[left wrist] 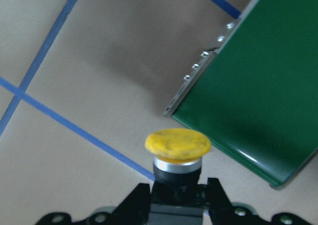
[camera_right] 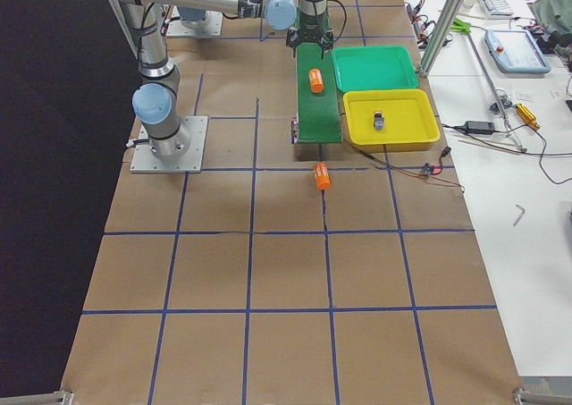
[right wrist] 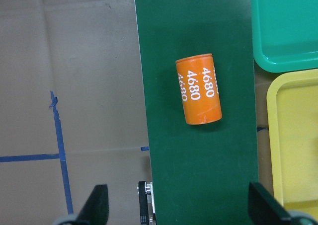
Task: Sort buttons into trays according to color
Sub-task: 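Place yellow-capped button on belt with left while right grasps second cylinder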
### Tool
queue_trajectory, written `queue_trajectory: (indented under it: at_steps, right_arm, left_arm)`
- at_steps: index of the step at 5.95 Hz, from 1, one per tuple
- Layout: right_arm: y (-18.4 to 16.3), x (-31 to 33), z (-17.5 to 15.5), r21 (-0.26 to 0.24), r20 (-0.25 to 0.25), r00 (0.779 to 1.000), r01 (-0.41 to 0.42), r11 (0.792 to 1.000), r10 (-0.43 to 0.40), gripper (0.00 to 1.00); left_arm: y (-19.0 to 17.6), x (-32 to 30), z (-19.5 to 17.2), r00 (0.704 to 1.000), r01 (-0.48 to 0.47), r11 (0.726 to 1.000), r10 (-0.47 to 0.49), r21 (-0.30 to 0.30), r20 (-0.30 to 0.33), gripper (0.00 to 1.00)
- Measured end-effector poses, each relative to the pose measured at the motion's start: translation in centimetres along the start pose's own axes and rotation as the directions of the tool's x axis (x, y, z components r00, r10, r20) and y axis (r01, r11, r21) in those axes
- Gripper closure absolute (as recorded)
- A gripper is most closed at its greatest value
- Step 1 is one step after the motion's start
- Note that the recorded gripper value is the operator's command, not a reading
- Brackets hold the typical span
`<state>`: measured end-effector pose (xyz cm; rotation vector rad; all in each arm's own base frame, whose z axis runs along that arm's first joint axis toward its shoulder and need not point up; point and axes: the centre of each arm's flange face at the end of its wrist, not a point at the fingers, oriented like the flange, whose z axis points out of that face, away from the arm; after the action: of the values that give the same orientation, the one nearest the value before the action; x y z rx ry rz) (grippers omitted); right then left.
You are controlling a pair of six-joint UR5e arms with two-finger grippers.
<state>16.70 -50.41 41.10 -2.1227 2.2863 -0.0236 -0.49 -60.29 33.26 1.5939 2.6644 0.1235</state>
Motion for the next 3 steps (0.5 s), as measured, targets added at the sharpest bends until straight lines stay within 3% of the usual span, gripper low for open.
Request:
queue_trajectory:
  at_steps: [1,3]
  right_arm:
    - [0.0,0.2,0.4,0.001,0.008,1.0,0.019,1.0,-0.019,0.0]
    - [0.0,0.3,0.9,0.002,0.019,0.999,0.035,0.999,-0.035,0.0]
  left_arm:
    - [-1.1,1.6,0.3,0.988,-0.156,0.988,0.156,0.0,-0.009,0.99]
    - [-5.3,4.4,1.7,0.928,-0.372,0.928,0.371,-0.006,-0.012,0.99]
